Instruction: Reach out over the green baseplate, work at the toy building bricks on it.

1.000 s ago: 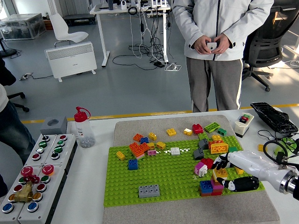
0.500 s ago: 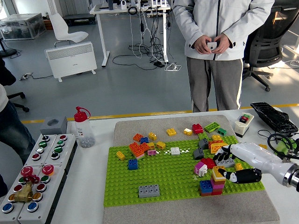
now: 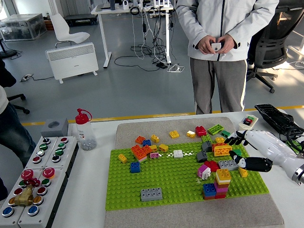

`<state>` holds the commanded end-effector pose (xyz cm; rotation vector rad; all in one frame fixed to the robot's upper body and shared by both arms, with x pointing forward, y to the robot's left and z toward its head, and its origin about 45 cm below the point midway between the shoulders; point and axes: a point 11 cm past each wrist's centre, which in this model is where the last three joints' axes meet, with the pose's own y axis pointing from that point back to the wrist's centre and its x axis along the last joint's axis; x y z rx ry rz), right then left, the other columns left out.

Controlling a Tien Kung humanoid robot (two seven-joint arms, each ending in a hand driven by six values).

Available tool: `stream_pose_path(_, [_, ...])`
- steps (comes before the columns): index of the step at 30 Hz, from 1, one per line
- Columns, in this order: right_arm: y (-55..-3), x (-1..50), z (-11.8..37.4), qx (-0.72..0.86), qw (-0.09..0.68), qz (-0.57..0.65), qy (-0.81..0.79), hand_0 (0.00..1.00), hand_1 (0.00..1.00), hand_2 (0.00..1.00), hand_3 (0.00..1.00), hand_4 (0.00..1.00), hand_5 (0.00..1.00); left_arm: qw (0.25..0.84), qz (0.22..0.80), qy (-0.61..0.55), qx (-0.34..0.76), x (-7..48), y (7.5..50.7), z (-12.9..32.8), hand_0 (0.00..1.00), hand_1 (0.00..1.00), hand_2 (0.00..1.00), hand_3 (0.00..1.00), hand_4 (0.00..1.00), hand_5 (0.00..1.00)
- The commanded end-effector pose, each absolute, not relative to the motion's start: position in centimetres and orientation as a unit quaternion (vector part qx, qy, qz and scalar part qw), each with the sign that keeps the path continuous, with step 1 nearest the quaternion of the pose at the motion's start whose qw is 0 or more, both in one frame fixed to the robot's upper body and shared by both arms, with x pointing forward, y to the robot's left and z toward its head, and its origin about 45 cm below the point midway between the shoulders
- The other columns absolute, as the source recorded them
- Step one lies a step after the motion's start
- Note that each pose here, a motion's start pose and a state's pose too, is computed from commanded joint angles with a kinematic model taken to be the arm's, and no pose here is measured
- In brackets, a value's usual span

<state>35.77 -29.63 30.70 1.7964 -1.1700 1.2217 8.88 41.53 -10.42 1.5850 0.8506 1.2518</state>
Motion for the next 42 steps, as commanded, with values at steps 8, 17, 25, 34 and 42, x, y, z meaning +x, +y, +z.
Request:
stream_pose_path(8, [-29.2, 35.3, 29.6, 0.698, 0.349, 0.461, -0.423, 0.562, 0.63, 0.631, 0.619, 0.488, 0.254, 0.46, 0.508, 0.345, 0.641, 9.0, 41.4, -10.4, 0.681, 0.696, 0.675, 0.614, 0.354, 0.998])
stream_pose_path(17, [-28.0, 34.3, 29.1, 0.707, 0.349, 0.472, -0.394, 0.562, 0.632, 0.632, 0.605, 0.47, 0.236, 0.461, 0.509, 0.345, 0.64, 9.2, 41.3, -10.4, 0.681, 0.697, 0.677, 0.614, 0.354, 0.998])
stream_pose_path(25, [-27.1, 33.6, 28.6, 0.71, 0.35, 0.483, -0.374, 0.565, 0.633, 0.632, 0.602, 0.443, 0.21, 0.461, 0.51, 0.344, 0.639, 9.4, 41.3, -10.4, 0.68, 0.697, 0.676, 0.613, 0.354, 0.998])
stream_pose_path(34, [-26.5, 33.3, 28.2, 0.692, 0.367, 0.519, -0.343, 0.568, 0.636, 0.627, 0.598, 0.432, 0.201, 0.461, 0.512, 0.343, 0.638, 9.5, 41.3, -10.4, 0.681, 0.696, 0.676, 0.614, 0.354, 0.998])
stream_pose_path(42, [-26.5, 33.3, 27.7, 0.671, 0.387, 0.545, -0.321, 0.567, 0.635, 0.627, 0.592, 0.429, 0.2, 0.461, 0.513, 0.343, 0.638, 9.5, 41.3, -10.4, 0.68, 0.696, 0.676, 0.614, 0.353, 0.998])
